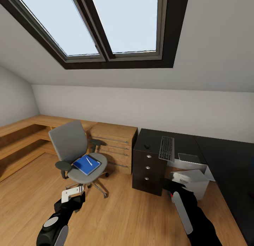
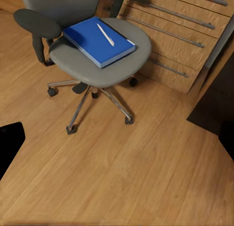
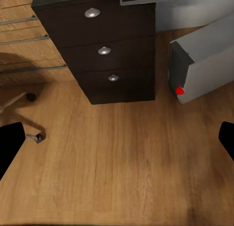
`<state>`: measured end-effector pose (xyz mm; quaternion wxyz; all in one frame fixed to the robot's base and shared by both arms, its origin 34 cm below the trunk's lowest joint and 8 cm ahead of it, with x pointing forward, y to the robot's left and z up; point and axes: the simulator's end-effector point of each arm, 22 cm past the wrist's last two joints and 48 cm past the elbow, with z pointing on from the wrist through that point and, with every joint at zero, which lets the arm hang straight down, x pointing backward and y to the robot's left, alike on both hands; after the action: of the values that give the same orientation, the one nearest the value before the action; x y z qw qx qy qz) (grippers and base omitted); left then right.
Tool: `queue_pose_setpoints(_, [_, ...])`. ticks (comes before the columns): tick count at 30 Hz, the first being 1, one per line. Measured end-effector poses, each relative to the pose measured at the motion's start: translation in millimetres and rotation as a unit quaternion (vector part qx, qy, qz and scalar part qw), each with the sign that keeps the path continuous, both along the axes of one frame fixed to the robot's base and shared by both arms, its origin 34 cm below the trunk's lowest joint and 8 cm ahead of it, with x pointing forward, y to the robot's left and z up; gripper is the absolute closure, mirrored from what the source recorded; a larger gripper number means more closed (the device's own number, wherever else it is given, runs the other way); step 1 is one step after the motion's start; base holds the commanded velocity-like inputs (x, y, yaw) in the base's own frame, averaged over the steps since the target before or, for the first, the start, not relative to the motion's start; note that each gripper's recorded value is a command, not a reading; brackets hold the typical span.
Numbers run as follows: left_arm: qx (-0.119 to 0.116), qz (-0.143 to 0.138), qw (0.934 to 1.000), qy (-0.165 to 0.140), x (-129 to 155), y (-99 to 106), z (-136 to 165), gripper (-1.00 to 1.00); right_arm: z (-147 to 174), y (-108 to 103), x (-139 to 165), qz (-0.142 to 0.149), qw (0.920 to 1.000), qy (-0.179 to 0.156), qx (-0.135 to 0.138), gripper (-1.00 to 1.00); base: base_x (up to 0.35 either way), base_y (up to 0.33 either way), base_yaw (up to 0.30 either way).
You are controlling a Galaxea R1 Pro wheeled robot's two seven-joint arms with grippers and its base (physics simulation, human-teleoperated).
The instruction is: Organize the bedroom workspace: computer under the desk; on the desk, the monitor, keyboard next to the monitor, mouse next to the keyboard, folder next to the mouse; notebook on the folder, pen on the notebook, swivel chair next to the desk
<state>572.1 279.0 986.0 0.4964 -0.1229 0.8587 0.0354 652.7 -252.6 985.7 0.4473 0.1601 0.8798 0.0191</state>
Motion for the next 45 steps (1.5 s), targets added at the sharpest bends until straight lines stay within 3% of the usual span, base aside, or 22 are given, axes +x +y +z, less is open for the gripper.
queue_pose_setpoints(5, [-0.001,0.0,1.0,0.005,-0.9,-1.6,-5.5,-1.0,-8.4,1.6,5.1,-0.011,0.9997,-0.022,-0.003,-1.0,-0.226,-0.186,-0.175])
queue_pose_setpoints(24, [0.0,0.0,1.0,0.006,-1.2,-0.5,-6.3,-1.0,-13.9,17.2,5.3,0.007,0.9997,-0.022,-0.009,-1.0,-0.053,-0.098,-0.094])
queue_pose_setpoints(45, [0.0,0.0,1.0,0.007,-1.1,-0.4,-6.5,-1.0,-12.7,15.8,6.2,0.007,0.9996,-0.025,-0.011,-1.0,-0.303,-0.027,-0.001])
